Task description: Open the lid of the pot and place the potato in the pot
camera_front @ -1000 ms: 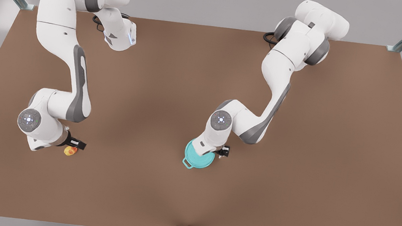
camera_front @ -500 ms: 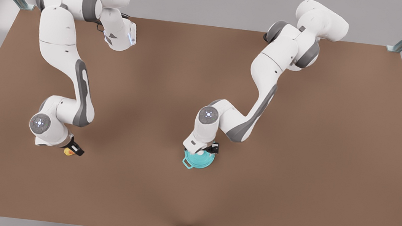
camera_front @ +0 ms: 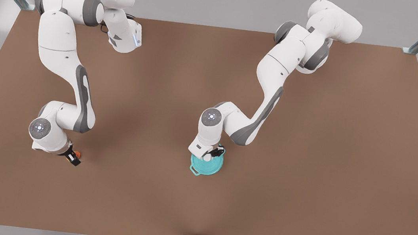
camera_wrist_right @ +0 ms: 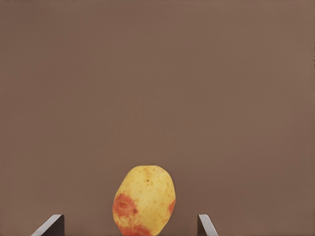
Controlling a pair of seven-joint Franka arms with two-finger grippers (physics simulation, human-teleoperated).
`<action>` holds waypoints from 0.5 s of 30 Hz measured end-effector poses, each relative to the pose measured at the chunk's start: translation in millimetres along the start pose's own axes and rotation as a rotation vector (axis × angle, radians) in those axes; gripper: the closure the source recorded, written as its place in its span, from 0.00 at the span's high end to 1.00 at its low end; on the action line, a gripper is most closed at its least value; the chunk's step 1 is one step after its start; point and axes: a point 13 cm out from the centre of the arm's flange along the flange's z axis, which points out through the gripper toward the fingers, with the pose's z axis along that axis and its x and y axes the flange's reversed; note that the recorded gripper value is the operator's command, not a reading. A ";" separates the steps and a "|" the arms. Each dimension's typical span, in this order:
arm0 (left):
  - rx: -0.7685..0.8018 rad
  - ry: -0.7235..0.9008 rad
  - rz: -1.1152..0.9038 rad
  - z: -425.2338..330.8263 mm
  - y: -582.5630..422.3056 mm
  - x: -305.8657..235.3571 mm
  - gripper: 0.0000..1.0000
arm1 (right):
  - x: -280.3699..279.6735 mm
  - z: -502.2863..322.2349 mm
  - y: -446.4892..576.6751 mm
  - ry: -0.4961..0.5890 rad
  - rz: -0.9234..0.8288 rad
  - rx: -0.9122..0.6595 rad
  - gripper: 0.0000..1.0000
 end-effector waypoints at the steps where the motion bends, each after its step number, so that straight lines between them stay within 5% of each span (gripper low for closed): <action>1: -0.003 0.001 -0.006 -0.7 1.0 -0.3 0.46 | -0.9 1.6 -0.8 -0.004 -0.001 0.005 1.00; 4: -0.016 0.007 -0.048 -18.4 18.7 -19.5 0.46 | -3.1 13.0 -7.5 -0.007 0.005 0.021 1.00; 9: -0.051 0.044 -0.300 -11.4 187.6 -144.3 0.46 | 0.2 29.3 -7.7 -0.008 0.011 0.026 1.00; 15: -0.079 0.113 -0.309 79.2 254.9 -144.3 0.47 | 1.4 32.2 -0.2 -0.019 0.021 0.007 1.00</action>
